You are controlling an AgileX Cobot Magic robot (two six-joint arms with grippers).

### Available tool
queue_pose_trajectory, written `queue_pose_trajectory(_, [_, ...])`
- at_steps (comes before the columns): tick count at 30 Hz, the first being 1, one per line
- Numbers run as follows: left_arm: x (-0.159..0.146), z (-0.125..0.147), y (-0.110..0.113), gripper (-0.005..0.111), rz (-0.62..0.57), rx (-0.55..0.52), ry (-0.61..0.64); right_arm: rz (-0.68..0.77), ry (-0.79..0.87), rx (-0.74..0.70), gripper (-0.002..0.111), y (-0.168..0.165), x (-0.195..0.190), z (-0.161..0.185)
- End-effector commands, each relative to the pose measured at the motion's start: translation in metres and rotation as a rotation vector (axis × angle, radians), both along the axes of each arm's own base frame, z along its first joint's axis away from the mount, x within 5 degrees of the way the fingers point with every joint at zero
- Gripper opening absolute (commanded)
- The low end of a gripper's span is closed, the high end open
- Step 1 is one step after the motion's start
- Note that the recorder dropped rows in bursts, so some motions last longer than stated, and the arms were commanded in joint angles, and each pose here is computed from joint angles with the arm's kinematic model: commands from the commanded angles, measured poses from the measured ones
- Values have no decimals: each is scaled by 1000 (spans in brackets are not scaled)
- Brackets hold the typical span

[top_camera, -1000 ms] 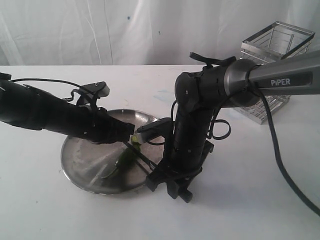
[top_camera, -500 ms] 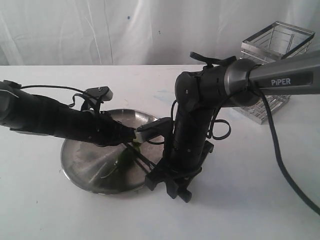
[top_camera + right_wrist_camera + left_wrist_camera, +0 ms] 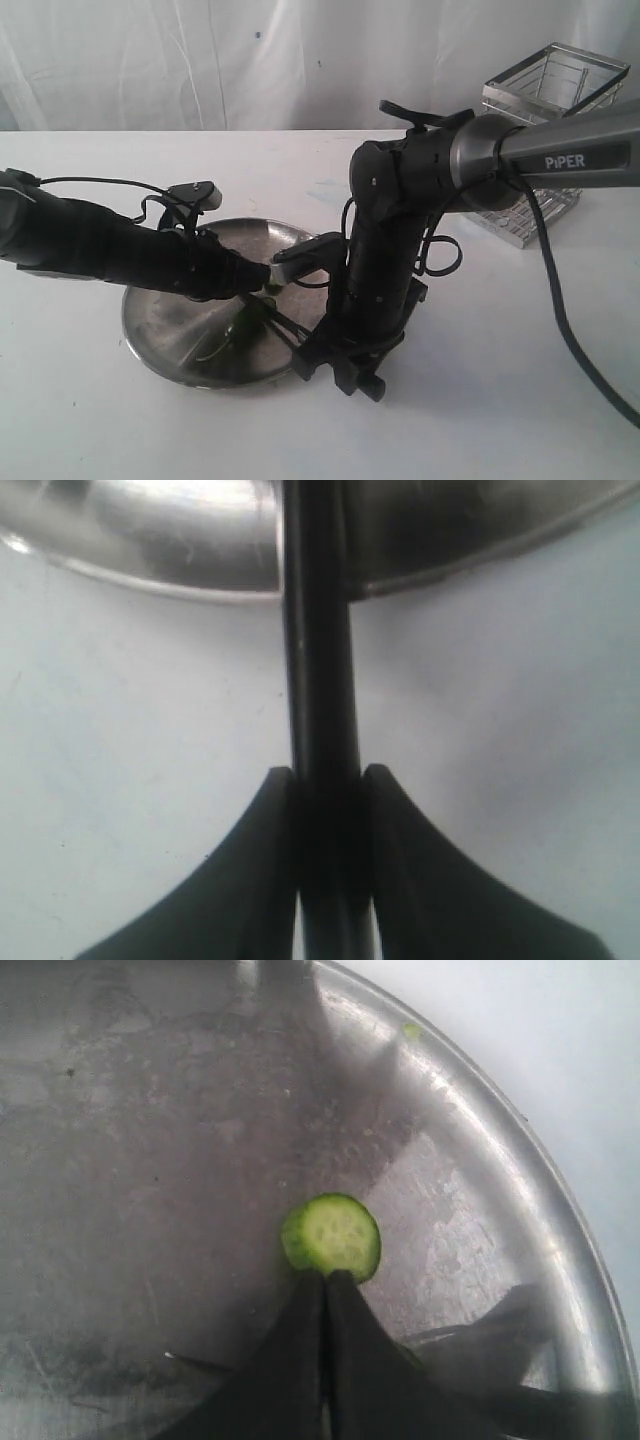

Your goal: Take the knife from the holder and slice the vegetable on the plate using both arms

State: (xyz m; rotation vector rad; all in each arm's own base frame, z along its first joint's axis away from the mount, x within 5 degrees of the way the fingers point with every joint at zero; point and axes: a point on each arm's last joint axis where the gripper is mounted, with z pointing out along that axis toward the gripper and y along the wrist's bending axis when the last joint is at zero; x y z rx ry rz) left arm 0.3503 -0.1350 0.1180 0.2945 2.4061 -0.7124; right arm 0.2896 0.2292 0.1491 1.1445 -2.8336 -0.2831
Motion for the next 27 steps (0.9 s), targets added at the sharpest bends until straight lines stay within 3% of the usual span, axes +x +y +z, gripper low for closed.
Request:
queue_pose_trajectory(1, [-9,-20,6,0,21,72,61,13,-10,-21,0,-1,3,1])
queue_pose_trajectory(9, [-3,31,-4,0,-31,-51,-70,8,-41,-10,0,1,9,8])
queue_pose_trajectory(14, [-5,55,-4,0,-38,-76,-135,-3,-74,-70,0,-4,13,7])
queue_pose_trajectory(27, [-16,51,-5,0,-103,-73,-118,-39,-72,-11,0,1,12,18])
